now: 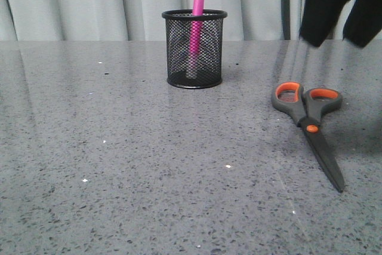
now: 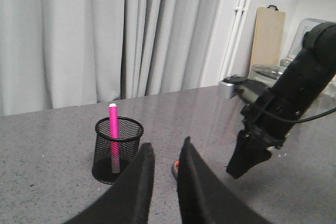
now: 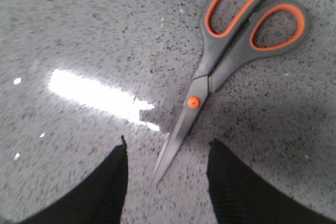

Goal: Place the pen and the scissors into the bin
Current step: 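Lower the right gripper onto the scissors' handle and close it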

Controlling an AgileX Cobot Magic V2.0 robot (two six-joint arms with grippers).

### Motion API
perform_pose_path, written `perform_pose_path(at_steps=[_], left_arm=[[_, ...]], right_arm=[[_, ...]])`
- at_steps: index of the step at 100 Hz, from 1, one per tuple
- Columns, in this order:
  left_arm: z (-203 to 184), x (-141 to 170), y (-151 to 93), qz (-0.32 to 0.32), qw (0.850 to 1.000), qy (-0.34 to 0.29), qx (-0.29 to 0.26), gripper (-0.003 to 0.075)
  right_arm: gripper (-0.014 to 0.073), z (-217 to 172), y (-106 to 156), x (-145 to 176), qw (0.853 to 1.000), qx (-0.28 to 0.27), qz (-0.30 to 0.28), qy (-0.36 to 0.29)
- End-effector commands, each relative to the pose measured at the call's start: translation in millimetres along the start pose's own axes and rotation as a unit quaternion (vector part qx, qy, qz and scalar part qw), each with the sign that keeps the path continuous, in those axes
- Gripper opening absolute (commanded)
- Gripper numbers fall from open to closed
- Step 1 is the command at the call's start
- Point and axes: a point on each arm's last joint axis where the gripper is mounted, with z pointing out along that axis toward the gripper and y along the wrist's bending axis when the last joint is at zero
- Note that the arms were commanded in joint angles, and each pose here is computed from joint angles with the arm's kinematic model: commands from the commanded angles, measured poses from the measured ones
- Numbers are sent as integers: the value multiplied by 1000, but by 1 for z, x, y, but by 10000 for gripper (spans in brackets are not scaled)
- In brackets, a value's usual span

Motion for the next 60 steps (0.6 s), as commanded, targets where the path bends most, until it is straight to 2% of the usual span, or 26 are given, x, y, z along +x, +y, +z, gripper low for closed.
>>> perform_pose_path(at_steps=[1,7,25,40,60], left_arm=[[-1,-14,-3,-28,998,-48,13,92],[-1,-14,-4,-36,998,-48,16,92],[-1,-15,-4,-41,998,-50,18,92],[-2,-19,-4,-41,997,-62,18,92],[-2,-20,-4,-41,997,-65,18,92]], right_arm=[[363,-5,0,-13,999,6,17,-48],[388,-1,1,-15,999,5,17,-51],[388,14,-2,-18,998,28,53,-19],[382,32,-3,-21,997,44,55,12],[382,49,-5,-27,996,49,68,24]])
